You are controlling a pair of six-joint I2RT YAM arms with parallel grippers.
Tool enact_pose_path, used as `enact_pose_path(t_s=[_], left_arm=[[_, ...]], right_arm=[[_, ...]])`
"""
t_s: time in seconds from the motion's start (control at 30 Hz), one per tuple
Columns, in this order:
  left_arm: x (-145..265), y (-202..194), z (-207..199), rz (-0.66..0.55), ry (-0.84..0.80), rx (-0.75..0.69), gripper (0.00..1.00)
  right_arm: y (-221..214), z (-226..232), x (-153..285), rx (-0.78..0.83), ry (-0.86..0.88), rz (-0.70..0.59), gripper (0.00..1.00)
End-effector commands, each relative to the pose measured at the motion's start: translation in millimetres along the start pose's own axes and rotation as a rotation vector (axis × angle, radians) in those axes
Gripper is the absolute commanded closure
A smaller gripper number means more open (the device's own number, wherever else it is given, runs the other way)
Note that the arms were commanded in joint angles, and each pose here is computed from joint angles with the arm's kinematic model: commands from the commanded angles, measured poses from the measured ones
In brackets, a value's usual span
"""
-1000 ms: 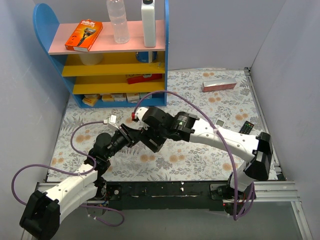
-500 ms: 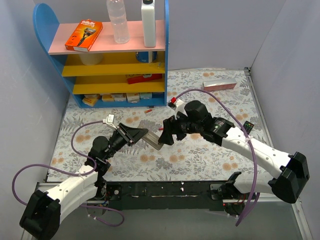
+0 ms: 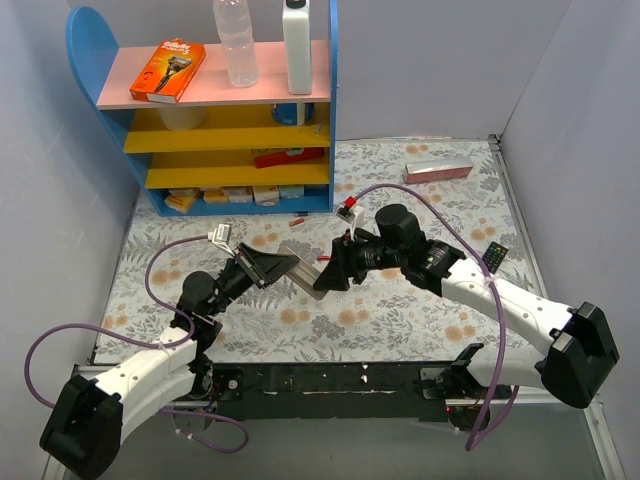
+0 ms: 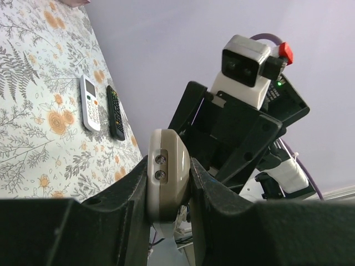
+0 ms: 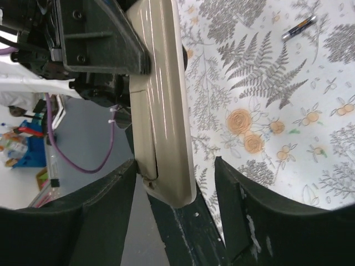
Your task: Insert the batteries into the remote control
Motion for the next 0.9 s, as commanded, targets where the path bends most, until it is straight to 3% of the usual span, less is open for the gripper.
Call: enact_pose_path(t_s=[0.0,0.13,0.27,0.4,0.53,0.6,0.8,0.87], left_arm=[[-3,15,-33,-0.035,-0.105,-0.046,1.00],[-3,14,-37,-0.027,-0.124,-0.054,1.00],[-3,13,-42,-0.013,-0.144,-0.070,1.00],[-3,12,-44,0.007,-0.152,-0.097,1.00],[-4,10,-45,0.023,-0.158,-0.119,1.00],[-4,9,-46,0.033,-0.162,-0.131,1.00],[-9,7,-52,0.068,-0.183,-0.177,1.00],[-9,6,-52,0.080,-0.181,-0.185,1.00]], right_arm=[[-2,14,-1,0.006,0.108,0.010,0.40],[-4,12,-3,0.002,0.114,0.012,0.66],[-1,18,-2,0.010,0.138,0.012,0.74],[5,26,-2,0.020,0.162,0.010,0.70],[15,36,0,0.038,0.187,-0.011,0.44],[20,42,0,0.046,0.204,-0.018,0.40],[27,50,-4,0.033,0.250,-0.022,0.40],[28,53,-4,0.039,0.267,-0.024,0.50]])
Point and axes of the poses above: each gripper's point midway between its finger pads, its own x axis back along the fingers, its own z axis along the line the jaws close on, y = z × x, the point moved 1 cm from there along x, back along the fingers, and after that the axes turned 9 degrees about -x, right-handed, at the moved point
